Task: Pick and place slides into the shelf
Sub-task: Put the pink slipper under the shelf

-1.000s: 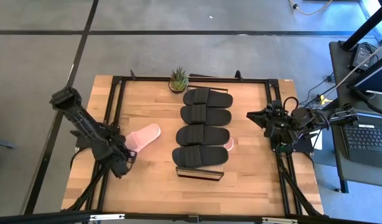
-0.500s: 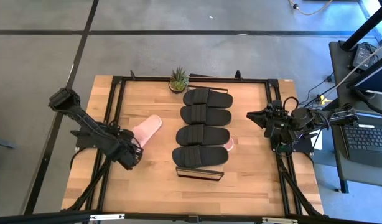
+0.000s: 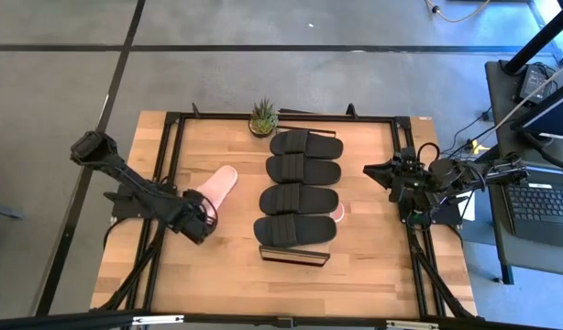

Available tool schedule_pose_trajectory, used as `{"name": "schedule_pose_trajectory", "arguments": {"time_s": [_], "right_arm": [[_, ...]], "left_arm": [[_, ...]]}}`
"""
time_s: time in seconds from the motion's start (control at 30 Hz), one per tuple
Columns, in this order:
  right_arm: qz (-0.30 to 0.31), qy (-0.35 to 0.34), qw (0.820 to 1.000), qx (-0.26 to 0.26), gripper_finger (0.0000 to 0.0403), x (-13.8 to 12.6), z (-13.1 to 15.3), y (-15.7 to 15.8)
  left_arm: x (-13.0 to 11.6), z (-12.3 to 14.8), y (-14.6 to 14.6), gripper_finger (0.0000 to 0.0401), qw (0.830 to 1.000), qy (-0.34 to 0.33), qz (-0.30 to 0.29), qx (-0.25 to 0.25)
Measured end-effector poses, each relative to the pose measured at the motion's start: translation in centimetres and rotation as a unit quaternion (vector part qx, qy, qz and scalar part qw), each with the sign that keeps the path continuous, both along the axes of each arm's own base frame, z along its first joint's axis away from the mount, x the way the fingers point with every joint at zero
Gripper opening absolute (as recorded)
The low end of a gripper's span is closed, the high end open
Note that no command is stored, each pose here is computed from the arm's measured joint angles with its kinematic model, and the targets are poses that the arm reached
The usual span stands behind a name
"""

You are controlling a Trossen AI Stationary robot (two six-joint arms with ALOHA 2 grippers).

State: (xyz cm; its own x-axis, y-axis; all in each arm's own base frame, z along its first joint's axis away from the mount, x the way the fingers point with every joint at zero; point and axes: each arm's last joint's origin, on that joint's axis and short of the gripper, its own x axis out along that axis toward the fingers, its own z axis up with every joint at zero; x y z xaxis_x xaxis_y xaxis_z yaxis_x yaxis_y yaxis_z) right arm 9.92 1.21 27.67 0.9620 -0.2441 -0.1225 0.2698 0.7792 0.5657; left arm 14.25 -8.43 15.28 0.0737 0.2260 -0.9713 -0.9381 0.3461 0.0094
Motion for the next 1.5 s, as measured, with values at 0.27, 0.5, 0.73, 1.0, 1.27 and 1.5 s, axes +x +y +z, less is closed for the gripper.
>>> {"name": "schedule_pose_trajectory", "arguments": {"time_s": [0.27, 0.5, 0.73, 1.0, 1.27, 1.5], "right_arm": [[0.000, 0.000, 1.000, -0.001, 0.0087, 0.0, 0.0, 0.0], [0.002, 0.004, 1.000, -0.015, 0.0087, 0.0, 0.0, 0.0], [0.004, 0.007, 1.000, -0.025, 0.0087, 0.0, 0.0, 0.0], [0.004, 0.007, 1.000, -0.027, 0.0087, 0.0, 0.0, 0.0], [0.004, 0.007, 1.000, -0.027, 0.0087, 0.0, 0.0, 0.0], [0.005, 0.008, 1.000, -0.028, 0.0087, 0.0, 0.0, 0.0]], "left_arm": [[-0.8, 0.4, -1.0, 0.0188, 0.993, -0.038, 0.109, -0.028], [-1.6, 1.6, -1.2, 0.0188, 0.980, -0.121, 0.153, -0.029], [-1.4, 2.0, -0.7, 0.0188, 0.974, -0.164, 0.157, -0.004], [-1.5, 2.1, -0.6, 0.0188, 0.974, -0.166, 0.152, 0.007], [-1.4, 2.1, -0.9, 0.0188, 0.973, -0.175, 0.149, -0.003], [-1.9, 1.5, -0.4, 0.0188, 0.979, -0.139, 0.150, 0.008]]}}
